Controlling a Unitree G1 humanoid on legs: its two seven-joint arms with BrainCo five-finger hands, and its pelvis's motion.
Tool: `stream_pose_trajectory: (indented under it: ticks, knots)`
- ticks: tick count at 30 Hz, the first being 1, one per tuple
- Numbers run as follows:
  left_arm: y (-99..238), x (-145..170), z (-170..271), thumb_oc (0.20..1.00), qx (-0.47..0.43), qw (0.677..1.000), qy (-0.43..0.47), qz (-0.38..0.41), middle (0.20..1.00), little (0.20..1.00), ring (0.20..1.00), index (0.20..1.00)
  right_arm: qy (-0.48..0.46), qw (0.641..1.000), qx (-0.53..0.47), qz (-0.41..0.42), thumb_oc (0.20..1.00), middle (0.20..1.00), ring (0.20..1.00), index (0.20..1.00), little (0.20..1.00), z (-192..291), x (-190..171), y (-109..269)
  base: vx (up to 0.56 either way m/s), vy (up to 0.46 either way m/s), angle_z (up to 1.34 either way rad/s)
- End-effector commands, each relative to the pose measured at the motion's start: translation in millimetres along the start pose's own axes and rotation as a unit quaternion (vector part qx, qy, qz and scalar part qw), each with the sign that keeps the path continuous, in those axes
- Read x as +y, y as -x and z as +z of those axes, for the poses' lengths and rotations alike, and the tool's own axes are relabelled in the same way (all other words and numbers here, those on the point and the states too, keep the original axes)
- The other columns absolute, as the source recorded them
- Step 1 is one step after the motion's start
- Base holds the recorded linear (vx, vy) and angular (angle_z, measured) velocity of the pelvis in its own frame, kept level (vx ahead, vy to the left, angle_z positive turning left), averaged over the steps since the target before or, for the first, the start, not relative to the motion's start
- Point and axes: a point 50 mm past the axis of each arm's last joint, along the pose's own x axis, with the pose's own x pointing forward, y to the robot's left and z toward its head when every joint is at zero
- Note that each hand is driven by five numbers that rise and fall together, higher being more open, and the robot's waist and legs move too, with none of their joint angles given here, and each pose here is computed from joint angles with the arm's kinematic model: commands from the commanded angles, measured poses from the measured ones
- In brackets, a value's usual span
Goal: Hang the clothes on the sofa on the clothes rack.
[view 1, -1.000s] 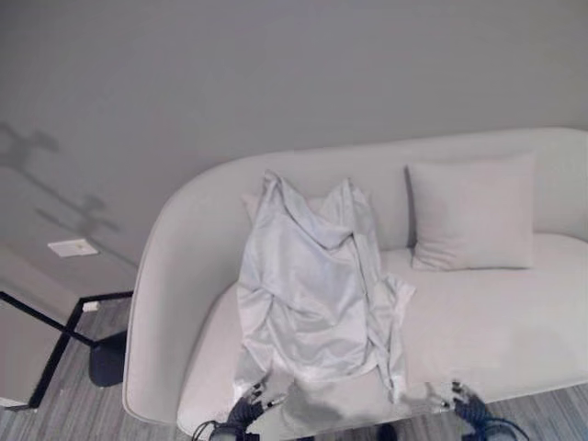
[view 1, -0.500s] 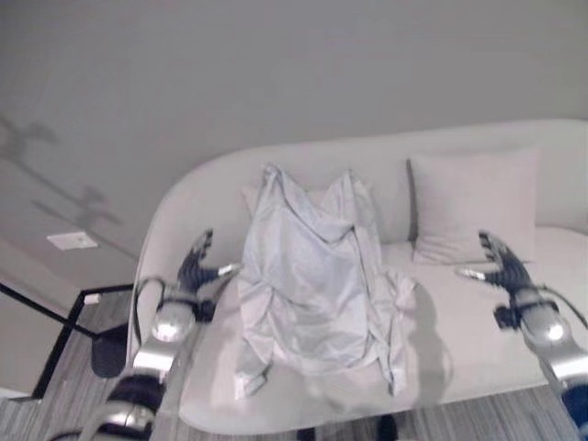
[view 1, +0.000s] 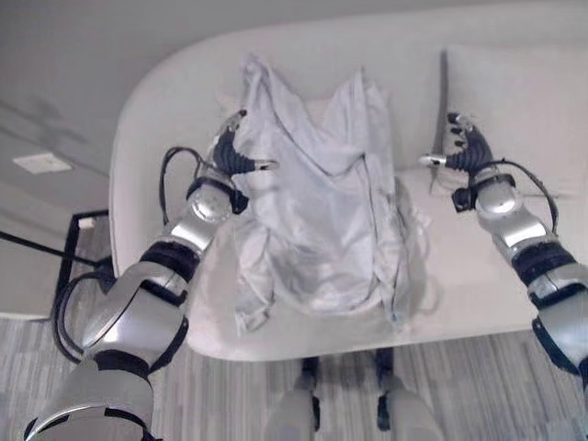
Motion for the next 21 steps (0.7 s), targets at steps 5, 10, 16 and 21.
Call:
stream_pose_trajectory:
  ticks: [5, 10, 16, 21]
  knots:
    - [-23, 47, 25, 1.0, -0.002, 0.997, 0.016, 0.074, 1.0, 1.0, 1.0, 1.0, -0.02, 0.998, -0.056, -0.027, 1.0, 1.0, 1.0, 1.0, 1.0, 51, -9, -19, -0.03, 0.003, 0.01]
    - [-23, 58, 22, 1.0, 0.003, 0.997, -0.005, 0.082, 1.0, 1.0, 1.0, 1.0, -0.018, 0.998, -0.052, -0.018, 1.0, 1.0, 1.0, 1.0, 1.0, 52, -6, -21, 0.0, 0.0, 0.0]
    - [-21, 73, 16, 1.0, 0.012, 0.995, -0.014, 0.099, 1.0, 1.0, 1.0, 1.0, -0.039, 0.997, -0.065, 0.002, 1.0, 1.0, 1.0, 1.0, 1.0, 60, 2, -21, 0.0, 0.0, 0.0]
    - [-18, 87, 9, 1.0, 0.018, 0.993, -0.024, 0.115, 1.0, 1.0, 1.0, 1.0, -0.055, 0.995, -0.072, 0.041, 1.0, 1.0, 1.0, 1.0, 1.0, 62, 20, -18, 0.0, 0.0, 0.0]
